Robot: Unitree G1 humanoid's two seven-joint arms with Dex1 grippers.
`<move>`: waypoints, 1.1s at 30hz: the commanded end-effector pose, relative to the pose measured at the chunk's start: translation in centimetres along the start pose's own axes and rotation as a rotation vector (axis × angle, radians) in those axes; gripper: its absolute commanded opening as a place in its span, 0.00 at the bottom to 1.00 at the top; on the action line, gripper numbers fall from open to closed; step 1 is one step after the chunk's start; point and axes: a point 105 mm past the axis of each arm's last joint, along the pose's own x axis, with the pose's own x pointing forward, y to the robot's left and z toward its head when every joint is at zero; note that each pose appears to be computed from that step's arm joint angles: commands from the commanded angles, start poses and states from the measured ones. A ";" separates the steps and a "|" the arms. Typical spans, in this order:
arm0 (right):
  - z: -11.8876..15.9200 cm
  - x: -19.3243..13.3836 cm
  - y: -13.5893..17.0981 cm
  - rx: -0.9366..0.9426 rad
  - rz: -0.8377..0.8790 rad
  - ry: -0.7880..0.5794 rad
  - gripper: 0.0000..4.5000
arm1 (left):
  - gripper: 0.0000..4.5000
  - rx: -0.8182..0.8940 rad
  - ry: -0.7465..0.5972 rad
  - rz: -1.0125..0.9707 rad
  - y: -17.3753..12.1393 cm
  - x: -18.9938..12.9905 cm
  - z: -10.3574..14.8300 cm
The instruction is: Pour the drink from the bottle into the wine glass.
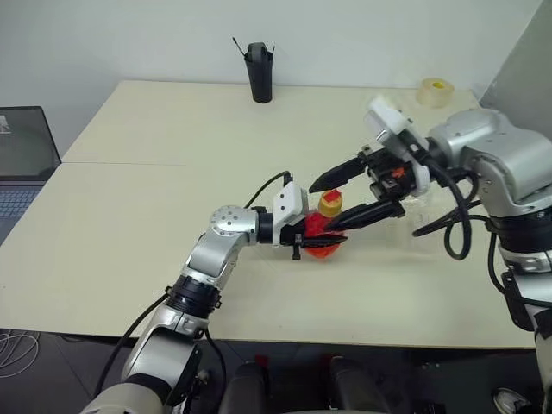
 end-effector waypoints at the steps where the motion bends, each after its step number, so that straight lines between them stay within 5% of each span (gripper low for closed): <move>1: 1.0 -1.2 0.0 -0.041 -0.125 -0.035 0.79 | 0.35 0.051 -0.036 0.007 0.8 -0.1 1.4; 9: 2.0 -1.7 1.0 -0.047 -0.433 -0.207 0.79 | 0.35 0.048 -0.038 0.004 0.7 0.0 1.3; 20: 1.0 0.1 1.9 0.030 -0.631 -0.226 0.79 | 0.35 0.044 -0.043 0.000 0.8 0.2 1.3; 33: -1.6 1.6 0.4 0.109 -0.676 -0.208 0.79 | 0.35 0.048 -0.045 0.004 0.9 0.1 1.3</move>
